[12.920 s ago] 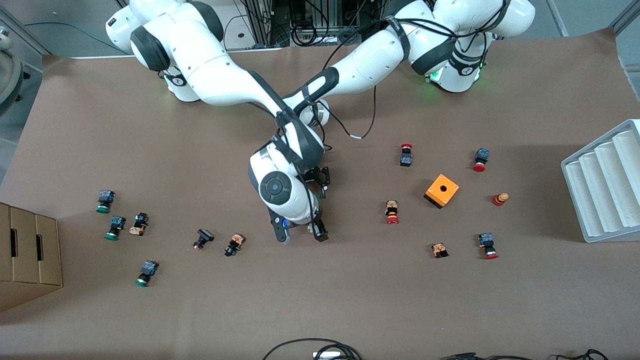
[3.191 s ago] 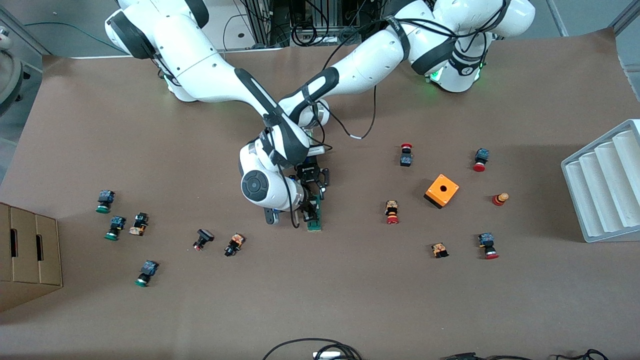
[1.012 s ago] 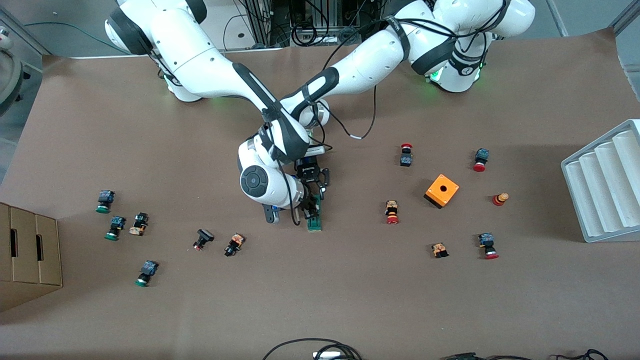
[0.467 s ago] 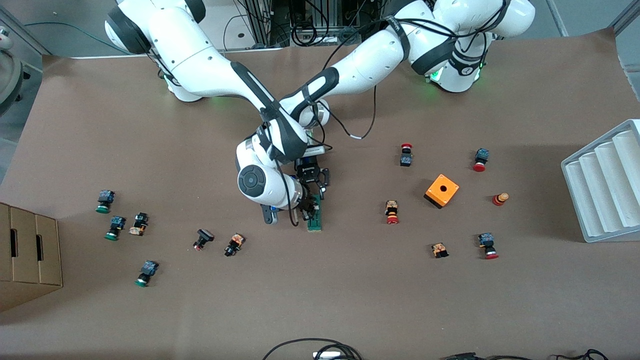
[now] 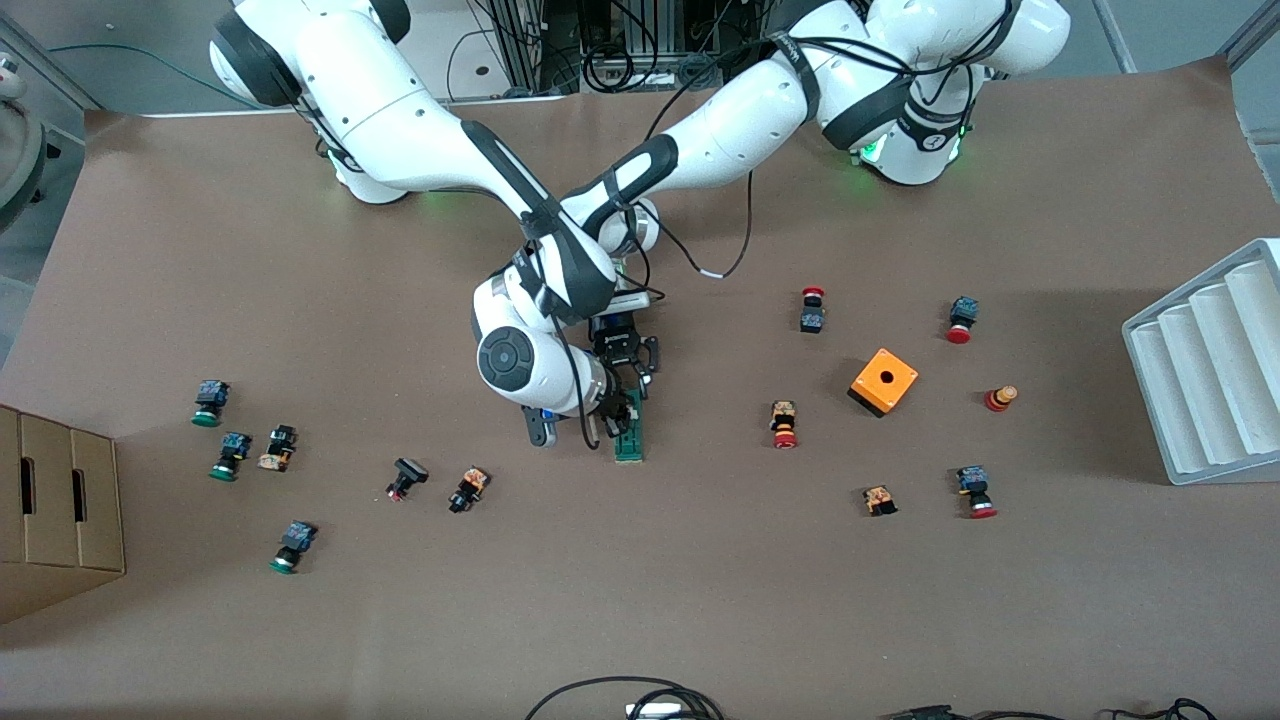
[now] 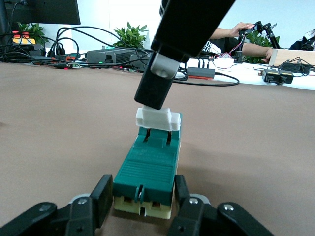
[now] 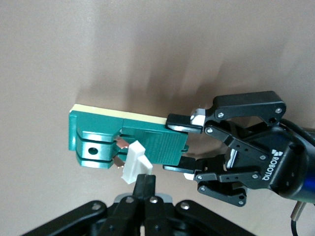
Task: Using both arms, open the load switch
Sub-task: 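Press the white lever down flat onto the switch body, then open the right gripper and withdraw the right arm from the switch, then open the left gripper and lift it off the switch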
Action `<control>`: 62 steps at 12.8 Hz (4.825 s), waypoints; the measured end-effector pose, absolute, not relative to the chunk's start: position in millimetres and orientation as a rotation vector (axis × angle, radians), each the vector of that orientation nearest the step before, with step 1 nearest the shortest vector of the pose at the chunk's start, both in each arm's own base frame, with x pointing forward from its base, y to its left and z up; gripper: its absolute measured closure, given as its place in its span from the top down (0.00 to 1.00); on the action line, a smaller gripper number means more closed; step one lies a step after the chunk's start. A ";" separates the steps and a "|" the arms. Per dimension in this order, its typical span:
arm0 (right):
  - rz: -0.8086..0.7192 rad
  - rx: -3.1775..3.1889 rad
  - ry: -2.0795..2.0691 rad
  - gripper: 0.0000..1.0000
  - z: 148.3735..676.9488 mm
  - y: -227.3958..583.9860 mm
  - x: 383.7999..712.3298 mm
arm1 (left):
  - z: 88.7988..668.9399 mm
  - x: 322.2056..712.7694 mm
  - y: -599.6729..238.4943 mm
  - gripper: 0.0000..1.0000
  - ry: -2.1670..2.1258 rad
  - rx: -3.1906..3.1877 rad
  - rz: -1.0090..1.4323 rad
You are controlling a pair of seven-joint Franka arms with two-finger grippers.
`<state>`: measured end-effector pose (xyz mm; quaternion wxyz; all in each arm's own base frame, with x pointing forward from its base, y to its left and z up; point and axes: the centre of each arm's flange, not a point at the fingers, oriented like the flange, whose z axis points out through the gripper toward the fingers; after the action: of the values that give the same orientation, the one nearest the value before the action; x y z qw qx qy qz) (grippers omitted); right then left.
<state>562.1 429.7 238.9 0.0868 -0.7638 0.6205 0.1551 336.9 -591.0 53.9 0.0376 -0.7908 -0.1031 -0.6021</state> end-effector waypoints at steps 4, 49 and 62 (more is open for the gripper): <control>0.461 -2.279 1.847 0.01 237.0 429.8 560.6 | 53.8 336.9 -591.0 0.59 -0.316 -2.427 -1.847; -0.018 -3.058 -0.026 1.00 563.1 -1.1 570.4 | 259.1 347.2 -636.7 1.00 -0.355 -2.571 -1.529; -0.057 -3.099 -0.160 1.00 564.5 -54.1 572.4 | 494.4 438.0 -580.9 1.00 -0.114 -2.752 -1.128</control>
<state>572.4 -54.1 564.5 0.0190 -0.9983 -0.0514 -0.0184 438.0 -580.9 494.4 0.0823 -0.9215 -0.0381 -0.3778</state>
